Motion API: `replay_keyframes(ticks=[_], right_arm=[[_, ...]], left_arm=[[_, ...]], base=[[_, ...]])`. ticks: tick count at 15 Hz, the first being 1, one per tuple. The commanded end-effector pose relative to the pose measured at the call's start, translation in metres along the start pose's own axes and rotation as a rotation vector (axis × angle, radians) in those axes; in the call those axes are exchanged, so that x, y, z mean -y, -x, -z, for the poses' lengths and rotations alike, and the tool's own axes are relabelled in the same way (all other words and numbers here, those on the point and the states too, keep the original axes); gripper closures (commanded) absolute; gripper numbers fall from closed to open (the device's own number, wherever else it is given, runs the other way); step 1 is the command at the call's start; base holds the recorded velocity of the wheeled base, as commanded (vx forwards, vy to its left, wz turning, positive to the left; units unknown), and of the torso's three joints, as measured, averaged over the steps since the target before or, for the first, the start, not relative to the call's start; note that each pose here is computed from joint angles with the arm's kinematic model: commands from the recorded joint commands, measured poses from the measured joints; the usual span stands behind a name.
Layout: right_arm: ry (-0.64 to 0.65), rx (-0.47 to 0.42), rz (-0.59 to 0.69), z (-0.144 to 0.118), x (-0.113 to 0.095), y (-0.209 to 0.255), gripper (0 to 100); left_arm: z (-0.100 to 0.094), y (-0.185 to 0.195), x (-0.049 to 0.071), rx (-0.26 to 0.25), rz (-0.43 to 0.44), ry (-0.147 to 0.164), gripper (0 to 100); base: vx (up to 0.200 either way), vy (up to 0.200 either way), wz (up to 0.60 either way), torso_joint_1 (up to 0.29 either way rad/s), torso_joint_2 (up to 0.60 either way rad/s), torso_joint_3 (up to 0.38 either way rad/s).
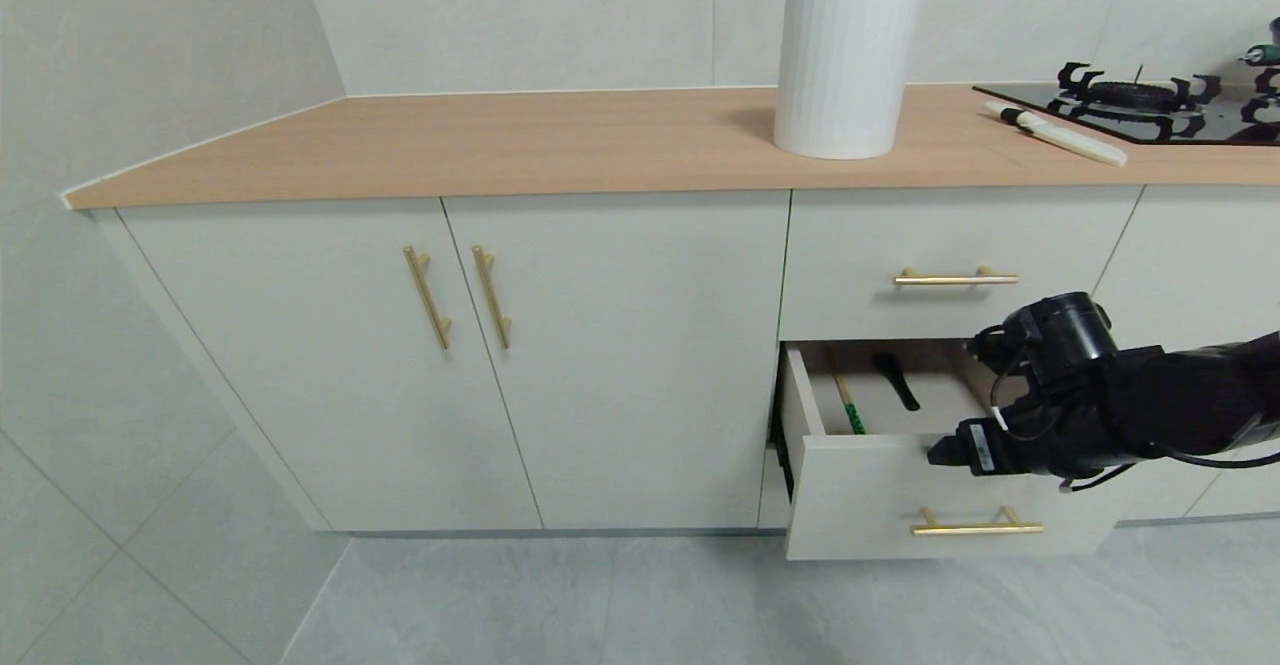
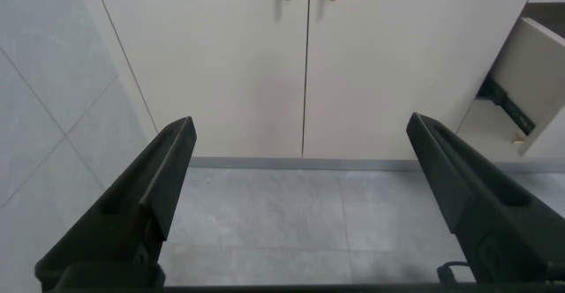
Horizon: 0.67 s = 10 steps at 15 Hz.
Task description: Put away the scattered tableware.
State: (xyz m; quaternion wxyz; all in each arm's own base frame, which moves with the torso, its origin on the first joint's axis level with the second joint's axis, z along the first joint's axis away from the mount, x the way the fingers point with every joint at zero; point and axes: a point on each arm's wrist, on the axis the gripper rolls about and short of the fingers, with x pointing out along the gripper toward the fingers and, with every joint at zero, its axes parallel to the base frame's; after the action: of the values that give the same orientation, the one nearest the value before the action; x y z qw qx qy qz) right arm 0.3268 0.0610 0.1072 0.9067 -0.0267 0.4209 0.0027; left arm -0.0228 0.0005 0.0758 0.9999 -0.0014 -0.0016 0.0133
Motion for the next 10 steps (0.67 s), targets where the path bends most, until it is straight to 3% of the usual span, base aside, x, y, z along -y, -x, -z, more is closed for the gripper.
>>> replay_keyframes(ticks=[1,5,10], right_arm=[[-0.005,0.002,0.005,0.002,0.000,-0.018,0],[-0.021,0.035,0.003,0.001,-0.001,-0.028,0],[-0.129,0.200,0.064,-0.005,-0.002,-0.053,0]], left_arm=[[0.000,0.000,0.000,0.000,-0.001,0.000,0],[0.000,0.000,0.000,-0.002,-0.001,0.000,0],[0.000,0.000,0.000,0.000,-0.001,0.002,0]], base=[[0.000,0.000,0.00,0.000,0.00,0.000],[0.000,0.000,0.00,0.000,0.00,0.000],[0.000,0.000,0.00,0.000,0.00,0.000]])
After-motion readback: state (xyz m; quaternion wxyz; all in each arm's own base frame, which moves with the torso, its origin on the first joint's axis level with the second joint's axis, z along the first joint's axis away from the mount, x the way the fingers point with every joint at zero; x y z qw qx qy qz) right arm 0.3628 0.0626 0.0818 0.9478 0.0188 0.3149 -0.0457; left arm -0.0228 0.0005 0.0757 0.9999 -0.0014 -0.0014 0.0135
